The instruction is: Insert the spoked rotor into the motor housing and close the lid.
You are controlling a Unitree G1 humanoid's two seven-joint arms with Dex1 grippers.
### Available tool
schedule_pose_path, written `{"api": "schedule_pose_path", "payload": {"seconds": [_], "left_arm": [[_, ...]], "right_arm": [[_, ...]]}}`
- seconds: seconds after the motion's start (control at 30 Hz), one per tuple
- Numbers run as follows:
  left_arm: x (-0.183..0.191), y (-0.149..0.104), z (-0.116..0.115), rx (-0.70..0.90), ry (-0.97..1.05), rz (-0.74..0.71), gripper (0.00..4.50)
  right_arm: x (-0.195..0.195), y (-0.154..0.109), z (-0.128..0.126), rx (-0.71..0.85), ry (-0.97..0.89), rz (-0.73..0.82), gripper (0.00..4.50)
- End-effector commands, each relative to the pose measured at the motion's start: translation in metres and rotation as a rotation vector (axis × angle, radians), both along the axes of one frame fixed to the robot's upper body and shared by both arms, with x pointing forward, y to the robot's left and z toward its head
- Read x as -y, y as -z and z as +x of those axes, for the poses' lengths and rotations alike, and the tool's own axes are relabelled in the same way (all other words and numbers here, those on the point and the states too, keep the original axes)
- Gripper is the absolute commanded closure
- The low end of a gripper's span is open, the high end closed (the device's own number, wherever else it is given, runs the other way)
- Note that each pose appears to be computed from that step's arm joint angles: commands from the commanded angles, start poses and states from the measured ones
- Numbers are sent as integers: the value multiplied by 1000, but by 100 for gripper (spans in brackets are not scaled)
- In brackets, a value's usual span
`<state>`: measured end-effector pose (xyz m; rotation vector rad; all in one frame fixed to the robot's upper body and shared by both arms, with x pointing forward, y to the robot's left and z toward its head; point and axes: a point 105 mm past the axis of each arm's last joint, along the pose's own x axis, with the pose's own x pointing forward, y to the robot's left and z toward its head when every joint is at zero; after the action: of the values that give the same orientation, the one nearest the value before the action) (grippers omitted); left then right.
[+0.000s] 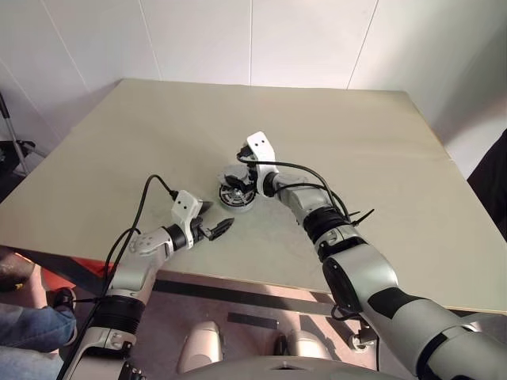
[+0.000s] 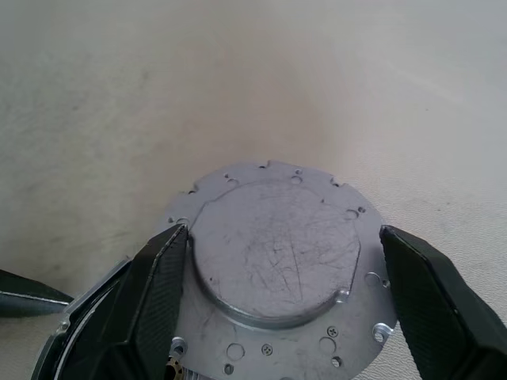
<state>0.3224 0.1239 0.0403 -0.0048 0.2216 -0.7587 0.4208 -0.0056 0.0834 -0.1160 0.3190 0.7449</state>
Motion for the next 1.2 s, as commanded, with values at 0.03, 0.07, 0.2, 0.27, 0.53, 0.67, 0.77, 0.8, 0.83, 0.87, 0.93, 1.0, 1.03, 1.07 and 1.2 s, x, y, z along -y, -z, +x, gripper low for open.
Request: {"api": "schedule_pose_path", "payload": {"seconds": [0.03, 0.07, 0.2, 0.27, 0.53, 0.67, 0.77, 0.8, 0.83, 0.87, 0.93, 1.0, 1.03, 1.07, 1.2], "left_arm": [[-4, -5, 4, 25, -15, 1, 0], [-5, -5, 4, 25, -16, 1, 0], [-5, -5, 5, 24, -18, 1, 0], [-5, -5, 4, 23, -18, 2, 0], [-4, -4, 4, 21, -13, 2, 0], [-4, -4, 4, 22, -11, 3, 0], [-4, -5, 4, 23, -11, 4, 0], [-4, -5, 4, 24, -12, 5, 0], [-4, -5, 4, 24, -13, 5, 0], [-4, -5, 4, 24, -13, 6, 0], [-4, -5, 4, 24, -15, 7, 0], [-5, -5, 3, 24, -17, 7, 0], [-5, -5, 3, 24, -18, 7, 0], [-5, -5, 3, 24, -19, 7, 0], [-5, -5, 2, 23, -20, 7, 0]], "right_arm": [[-2, -18, 3, 56, -22, 28, 129], [-1, -19, 3, 58, -28, 30, 139], [2, -23, -1, 42, -58, 61, 187], [5, -25, -1, 30, -60, 79, 187], [8, -33, -1, 26, -43, 107, 187], [3, -36, 1, 12, -41, 133, 148], [-2, -34, 2, 17, -43, 111, 57], [-4, -33, 2, 24, -45, 99, 23], [-7, -32, 2, 26, -48, 95, 2], [-8, -32, 2, 26, -51, 94, 2], [-11, -30, 2, 21, -50, 90, 2], [-14, -26, 2, 19, -49, 82, 2], [-16, -23, 1, 18, -49, 76, 2], [-17, -21, 1, 17, -49, 72, 2], [-15, -11, 3, 46, -14, 7, 2]]}}
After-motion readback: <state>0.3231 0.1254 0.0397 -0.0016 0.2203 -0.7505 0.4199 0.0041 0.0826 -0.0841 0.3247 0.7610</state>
